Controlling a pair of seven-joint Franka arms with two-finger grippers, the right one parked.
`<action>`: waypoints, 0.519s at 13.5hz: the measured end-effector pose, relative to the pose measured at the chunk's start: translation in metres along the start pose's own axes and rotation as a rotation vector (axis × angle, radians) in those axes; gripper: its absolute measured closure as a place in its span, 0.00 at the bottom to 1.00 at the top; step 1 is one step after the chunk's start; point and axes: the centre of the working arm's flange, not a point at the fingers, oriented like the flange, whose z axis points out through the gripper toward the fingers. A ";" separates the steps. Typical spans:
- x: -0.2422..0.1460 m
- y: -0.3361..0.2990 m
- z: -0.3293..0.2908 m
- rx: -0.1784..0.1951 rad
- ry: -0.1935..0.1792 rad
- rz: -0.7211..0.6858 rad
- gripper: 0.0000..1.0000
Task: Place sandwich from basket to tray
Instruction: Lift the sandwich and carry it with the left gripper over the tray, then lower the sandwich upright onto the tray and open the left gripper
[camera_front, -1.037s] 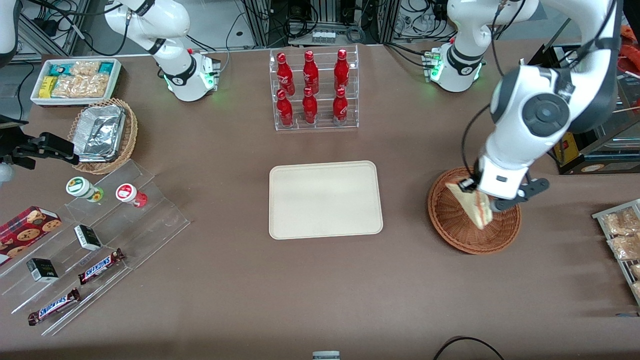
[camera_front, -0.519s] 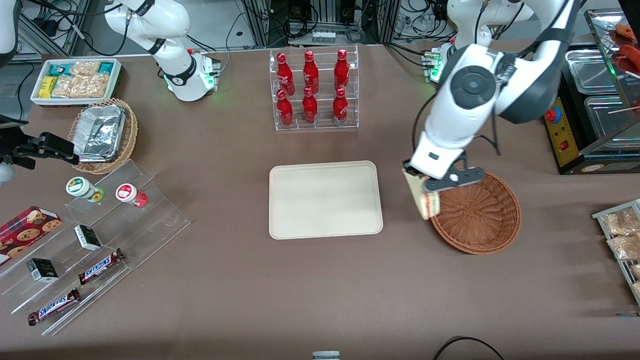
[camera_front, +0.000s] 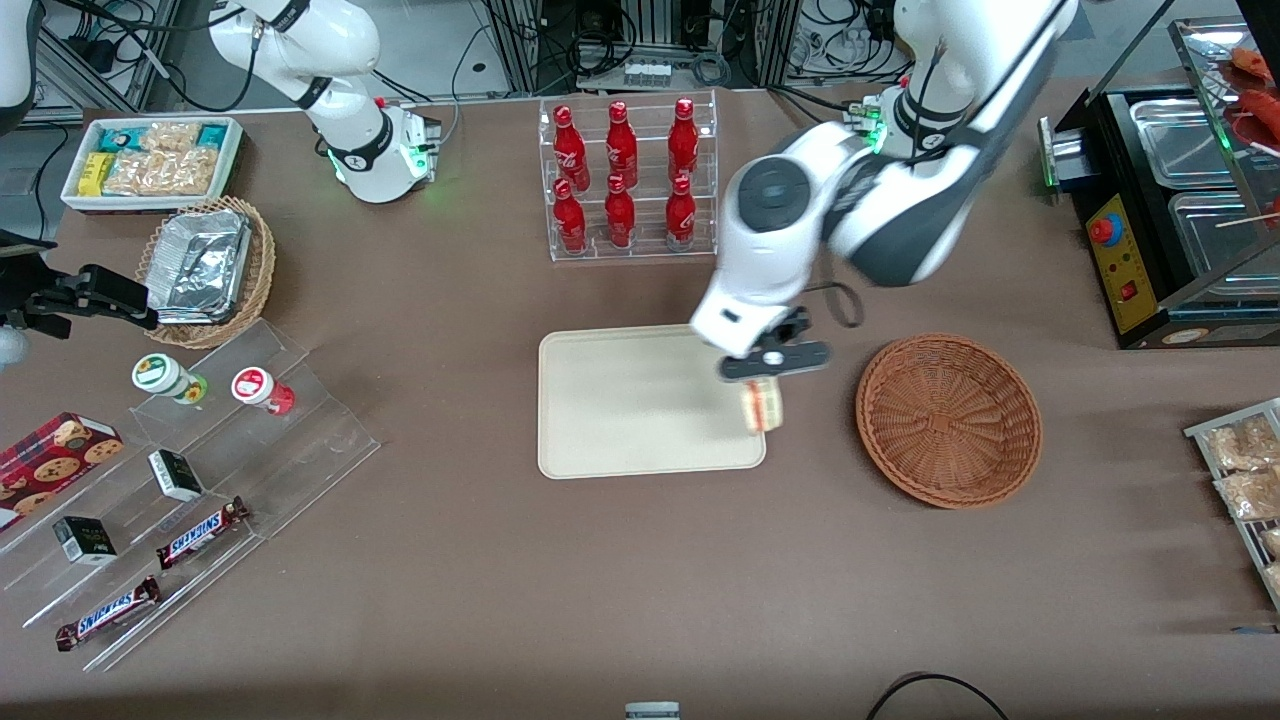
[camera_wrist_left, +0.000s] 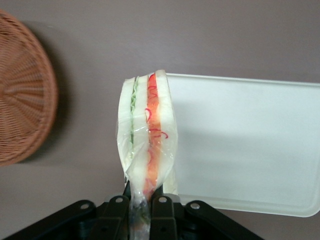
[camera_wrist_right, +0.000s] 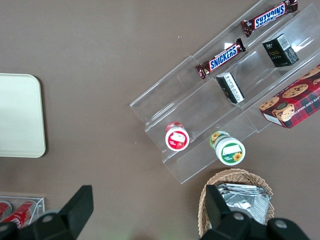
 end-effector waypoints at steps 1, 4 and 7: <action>-0.006 0.020 0.015 -0.004 -0.003 0.021 0.85; -0.016 0.057 0.048 -0.053 -0.019 0.070 0.85; -0.021 0.075 0.072 -0.092 -0.011 0.102 0.85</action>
